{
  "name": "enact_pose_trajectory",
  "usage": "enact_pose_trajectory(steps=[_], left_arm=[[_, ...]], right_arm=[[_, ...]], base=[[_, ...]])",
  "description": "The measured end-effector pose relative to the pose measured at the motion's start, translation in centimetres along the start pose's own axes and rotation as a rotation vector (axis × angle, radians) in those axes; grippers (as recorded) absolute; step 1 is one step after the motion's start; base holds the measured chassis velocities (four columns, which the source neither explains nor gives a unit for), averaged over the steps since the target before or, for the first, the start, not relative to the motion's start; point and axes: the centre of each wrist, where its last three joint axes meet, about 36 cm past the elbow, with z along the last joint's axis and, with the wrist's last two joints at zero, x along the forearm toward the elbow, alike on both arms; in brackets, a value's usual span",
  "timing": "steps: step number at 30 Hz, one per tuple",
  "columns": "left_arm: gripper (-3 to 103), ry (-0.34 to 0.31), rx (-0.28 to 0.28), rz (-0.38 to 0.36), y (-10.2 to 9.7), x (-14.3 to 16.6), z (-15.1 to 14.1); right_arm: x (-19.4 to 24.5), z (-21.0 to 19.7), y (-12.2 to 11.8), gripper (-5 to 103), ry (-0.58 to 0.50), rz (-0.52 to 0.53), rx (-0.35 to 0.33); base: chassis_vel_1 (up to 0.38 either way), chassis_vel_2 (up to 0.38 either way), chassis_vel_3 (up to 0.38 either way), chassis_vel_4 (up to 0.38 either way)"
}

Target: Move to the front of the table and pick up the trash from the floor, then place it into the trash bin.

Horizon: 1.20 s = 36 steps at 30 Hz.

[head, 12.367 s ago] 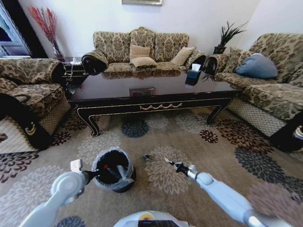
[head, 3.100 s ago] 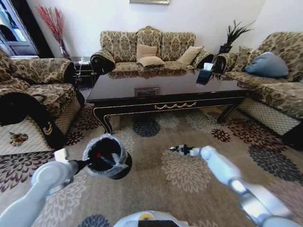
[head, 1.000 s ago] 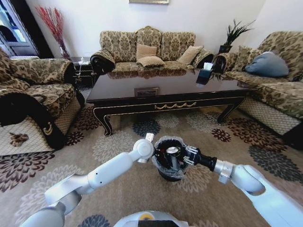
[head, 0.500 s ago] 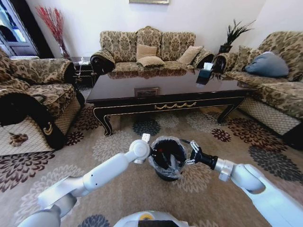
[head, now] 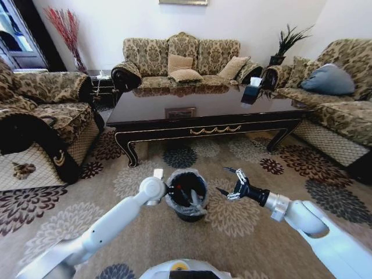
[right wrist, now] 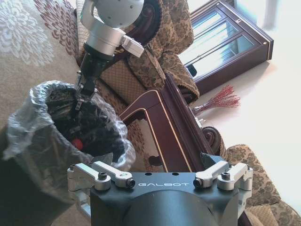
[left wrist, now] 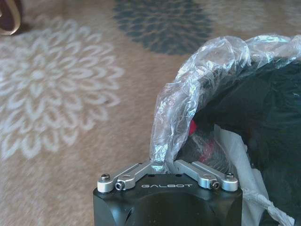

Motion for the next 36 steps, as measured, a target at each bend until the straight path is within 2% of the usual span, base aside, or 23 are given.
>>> enact_pose_trajectory(steps=[4, 10, 11, 13, 16, 18, 19, 20, 22, 25, 26, 27, 28, 30, 31, 33, 34, 35, 36], left_arm=[[0, 0.025, 0.045, -0.042, 1.7, -1.2, 0.9], [0, 0.042, 0.070, -0.057, 2.6, -1.7, 1.4], [-3, 0.042, 0.073, -0.057, 2.7, -1.7, 1.4], [6, 0.039, 0.077, -0.056, 2.8, -1.6, 1.4], [12, 0.032, 0.079, -0.054, 2.8, -1.4, 1.4], [23, 0.023, 0.080, -0.046, 2.8, -1.0, 1.6], [23, 0.023, 0.080, -0.046, 2.8, -1.0, 1.6], [28, 0.017, 0.078, -0.043, 2.9, -0.7, 1.7], [39, 0.000, 0.070, -0.039, 3.1, -0.1, 2.2], [44, -0.033, 0.060, -0.040, 3.5, 1.1, 2.5], [51, -0.053, 0.052, -0.038, 3.7, 1.8, 2.7], [56, -0.077, 0.045, -0.035, 4.0, 2.7, 2.9], [56, -0.106, 0.038, -0.033, 4.2, 4.0, 3.1], [66, -0.169, 0.020, -0.007, 4.6, 7.2, 3.4], [66, -0.169, 0.020, -0.007, 4.6, 7.2, 3.4], [78, -0.267, -0.030, 0.022, 5.2, 11.9, 4.0], [78, -0.315, -0.055, 0.025, 5.5, 13.5, 4.3], [84, -0.370, -0.077, 0.019, 5.8, 14.8, 4.7], [84, -0.370, -0.077, 0.019, 5.8, 14.8, 4.7]], right_arm=[[0.0, 0.2, 0.2, 100, 0.004, -0.008, -0.004], [0.0, 0.3, 0.2, 100, 0.006, -0.011, -0.005], [0.0, 0.3, 0.2, 100, 0.006, -0.012, -0.005], [0.0, 0.3, 0.2, 100, 0.006, -0.012, -0.005], [0.0, 0.3, 0.3, 100, 0.007, -0.012, -0.007], [0.1, 0.3, 0.3, 100, 0.009, -0.010, -0.008], [0.1, 0.3, 0.3, 100, 0.009, -0.010, -0.008], [0.1, 0.3, 0.3, 100, 0.010, -0.007, -0.009], [0.3, 0.3, 0.2, 100, 0.011, 0.001, -0.013], [0.4, 0.2, 0.0, 100, 0.010, 0.021, -0.023], [0.4, 0.1, -0.1, 100, 0.009, 0.035, -0.033], [0.4, -0.1, -0.2, 100, 0.004, 0.059, -0.058], [0.5, -0.4, -0.3, 100, -0.003, 0.084, -0.092], [0.7, -1.1, -0.3, 100, -0.006, 0.155, -0.194], [0.7, -1.1, -0.3, 100, -0.006, 0.155, -0.194], [1.1, -2.2, -0.2, 100, -0.010, 0.249, -0.338], [1.5, -2.5, 0.0, 100, -0.006, 0.286, -0.392], [2.0, -2.8, 0.4, 100, 0.004, 0.326, -0.441], [2.0, -2.8, 0.4, 100, 0.004, 0.326, -0.441]], base=[[0.000, 0.000, 0.000, 0.000], [0.000, 0.000, 0.000, 0.000], [0.000, 0.000, 0.000, 0.000], [0.000, 0.000, 0.000, 0.000], [0.000, 0.000, 0.000, 0.000], [0.000, 0.000, 0.000, 0.000], [0.000, 0.000, 0.000, 0.000], [0.000, 0.000, 0.000, 0.000], [0.000, 0.000, 0.000, 0.000], [0.000, 0.000, 0.000, 0.000], [0.000, 0.000, 0.000, 0.000], [0.000, 0.000, 0.000, 0.000], [0.000, 0.000, 0.000, 0.000], [0.000, 0.000, 0.000, 0.000], [0.000, 0.000, 0.000, 0.000], [0.000, 0.000, 0.000, 0.000], [0.000, 0.000, 0.000, 0.000], [0.000, 0.000, 0.000, 0.000], [0.000, 0.000, 0.000, 0.000]])
